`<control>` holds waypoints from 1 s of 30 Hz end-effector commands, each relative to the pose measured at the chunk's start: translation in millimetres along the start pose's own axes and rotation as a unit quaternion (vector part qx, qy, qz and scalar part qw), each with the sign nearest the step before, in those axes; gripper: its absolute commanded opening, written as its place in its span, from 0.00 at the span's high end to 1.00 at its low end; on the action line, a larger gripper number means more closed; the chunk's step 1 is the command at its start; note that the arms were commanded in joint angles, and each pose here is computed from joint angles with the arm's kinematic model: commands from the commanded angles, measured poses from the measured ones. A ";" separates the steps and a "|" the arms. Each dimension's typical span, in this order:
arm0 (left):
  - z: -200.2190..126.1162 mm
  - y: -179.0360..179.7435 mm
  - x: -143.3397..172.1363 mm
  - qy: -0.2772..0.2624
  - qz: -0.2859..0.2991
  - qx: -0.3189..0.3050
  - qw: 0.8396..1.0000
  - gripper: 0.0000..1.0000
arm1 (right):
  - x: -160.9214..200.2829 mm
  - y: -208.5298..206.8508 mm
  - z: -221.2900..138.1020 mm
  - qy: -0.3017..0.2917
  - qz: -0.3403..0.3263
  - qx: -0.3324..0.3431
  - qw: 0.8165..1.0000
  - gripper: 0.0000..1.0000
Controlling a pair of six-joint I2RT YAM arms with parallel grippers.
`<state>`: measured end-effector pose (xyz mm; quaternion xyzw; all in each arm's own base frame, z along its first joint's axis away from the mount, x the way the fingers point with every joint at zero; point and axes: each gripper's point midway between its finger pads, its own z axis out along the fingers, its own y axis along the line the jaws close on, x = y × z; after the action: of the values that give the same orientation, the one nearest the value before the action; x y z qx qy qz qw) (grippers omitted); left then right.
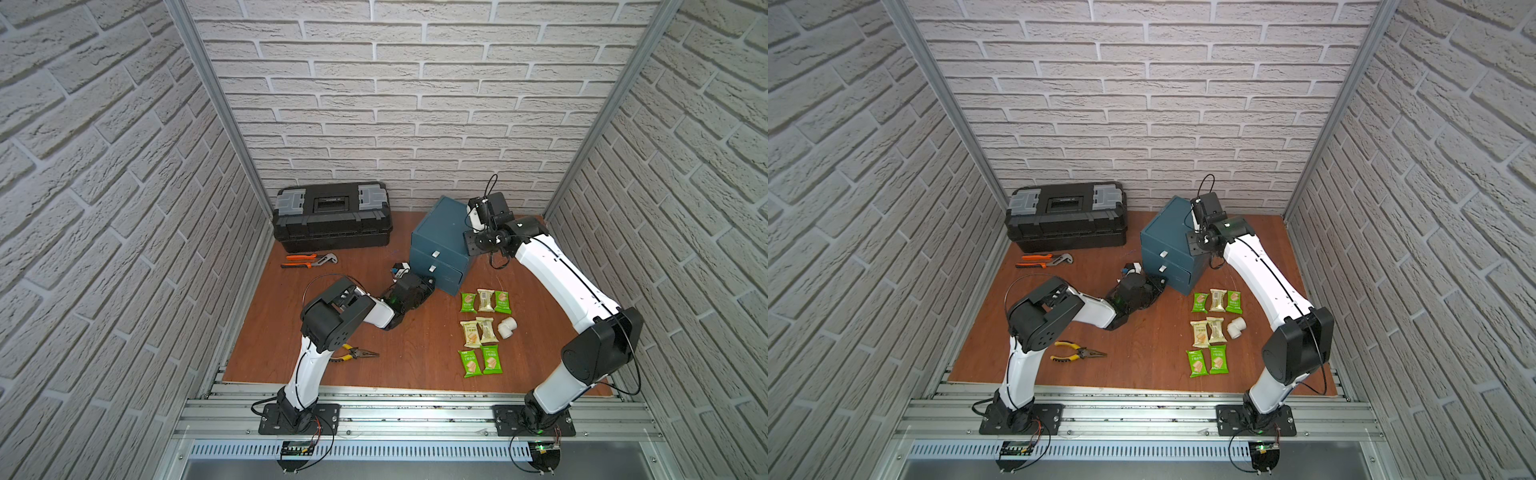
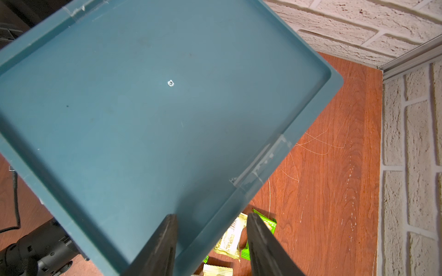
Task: Take the cookies out of the drawer
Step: Open the drawer in the storage box.
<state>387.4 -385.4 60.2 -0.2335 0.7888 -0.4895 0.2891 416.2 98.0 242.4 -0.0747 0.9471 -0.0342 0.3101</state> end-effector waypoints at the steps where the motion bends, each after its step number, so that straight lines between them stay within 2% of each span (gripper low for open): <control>1: 1.7 -9.3 -6.0 -0.009 0.002 0.017 1.000 0.79 | 8.3 2.6 -0.9 0.018 -0.009 -0.006 1.000 0.49; 14: -16.2 -11.4 -6.3 -0.027 0.018 0.013 0.999 1.00 | 3.8 1.7 -4.8 0.012 -0.013 -0.005 1.000 0.49; 23: -37.7 -11.4 1.7 -0.032 0.031 0.010 0.999 1.00 | -5.7 1.7 -16.9 -0.004 -0.017 -0.011 1.000 0.48; 30: -58.1 -1.6 11.0 -0.030 0.045 0.002 0.999 1.00 | -28.2 8.0 -55.4 -0.058 -0.023 -0.029 0.998 0.47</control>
<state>343.0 -357.5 58.2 -0.2213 0.8054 -0.4538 0.3106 410.8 103.5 264.9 -0.0947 0.9432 -0.0246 0.3175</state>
